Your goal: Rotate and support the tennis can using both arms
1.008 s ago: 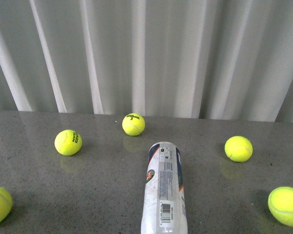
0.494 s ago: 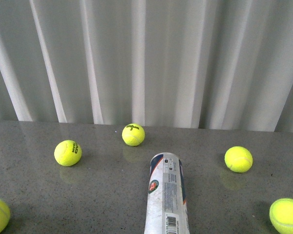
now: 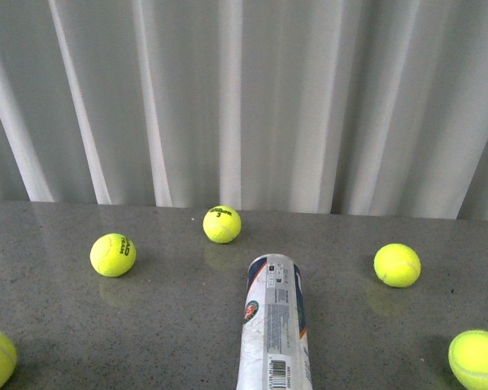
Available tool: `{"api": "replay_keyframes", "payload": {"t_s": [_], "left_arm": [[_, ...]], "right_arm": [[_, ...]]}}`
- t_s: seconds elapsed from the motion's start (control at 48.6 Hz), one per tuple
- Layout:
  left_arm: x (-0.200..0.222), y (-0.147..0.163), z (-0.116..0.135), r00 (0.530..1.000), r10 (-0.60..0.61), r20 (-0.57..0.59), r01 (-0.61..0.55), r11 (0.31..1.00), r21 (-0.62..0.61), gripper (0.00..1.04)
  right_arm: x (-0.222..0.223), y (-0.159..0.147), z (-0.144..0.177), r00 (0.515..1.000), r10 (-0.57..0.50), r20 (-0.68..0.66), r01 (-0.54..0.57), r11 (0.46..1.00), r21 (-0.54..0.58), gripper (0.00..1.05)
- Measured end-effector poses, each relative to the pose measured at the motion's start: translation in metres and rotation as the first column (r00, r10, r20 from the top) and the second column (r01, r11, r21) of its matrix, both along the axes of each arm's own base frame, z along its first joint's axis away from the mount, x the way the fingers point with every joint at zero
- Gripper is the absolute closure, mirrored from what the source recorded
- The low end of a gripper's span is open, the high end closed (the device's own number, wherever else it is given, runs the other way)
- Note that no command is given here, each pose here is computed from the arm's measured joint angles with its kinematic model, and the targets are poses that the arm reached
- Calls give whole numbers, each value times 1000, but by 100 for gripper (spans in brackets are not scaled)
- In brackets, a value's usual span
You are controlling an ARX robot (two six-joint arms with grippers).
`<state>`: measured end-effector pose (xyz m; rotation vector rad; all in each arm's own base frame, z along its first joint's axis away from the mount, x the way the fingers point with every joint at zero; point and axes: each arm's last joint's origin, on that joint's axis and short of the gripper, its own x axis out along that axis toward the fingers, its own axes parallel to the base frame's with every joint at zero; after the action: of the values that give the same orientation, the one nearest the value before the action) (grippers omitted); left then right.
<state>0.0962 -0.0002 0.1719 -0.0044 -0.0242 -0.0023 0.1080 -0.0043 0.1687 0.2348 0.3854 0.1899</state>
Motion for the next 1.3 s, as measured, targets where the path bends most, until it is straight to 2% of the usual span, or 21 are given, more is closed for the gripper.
{"api": "replay_keyframes", "payload": {"t_s": [0.103, 0.226, 0.494, 0.576, 0.699, 0.843, 1.131, 1.295], "left_arm": [[0, 0, 0, 1000, 0, 0, 0, 1000, 0, 7], [0, 0, 0, 1000, 0, 0, 0, 1000, 0, 7], [0, 0, 0, 1000, 0, 0, 0, 1000, 0, 7], [0, 0, 0, 1000, 0, 0, 0, 1000, 0, 7], [0, 0, 0, 1000, 0, 0, 0, 1000, 0, 7], [0, 0, 0, 1000, 0, 0, 0, 1000, 0, 7], [0, 0, 0, 1000, 0, 0, 0, 1000, 0, 7], [0, 0, 0, 1000, 0, 0, 0, 1000, 0, 7]], "right_arm": [[24, -4, 15, 998, -16, -54, 17, 1000, 23, 7], [45, 2, 18, 993, 9, -118, -7, 1000, 13, 7], [118, 50, 17, 964, 145, -221, -159, 986, -45, 7], [148, 68, 5, 928, 179, -327, -189, 982, 0, 7], [201, 104, -40, 853, 166, -495, -170, 985, 37, 7], [220, 126, -65, 806, 184, -562, -169, 982, 79, 7], [243, 150, -75, 783, 202, -588, -185, 979, 90, 7], [259, 159, -94, 754, 211, -622, -195, 976, 94, 7]]}}
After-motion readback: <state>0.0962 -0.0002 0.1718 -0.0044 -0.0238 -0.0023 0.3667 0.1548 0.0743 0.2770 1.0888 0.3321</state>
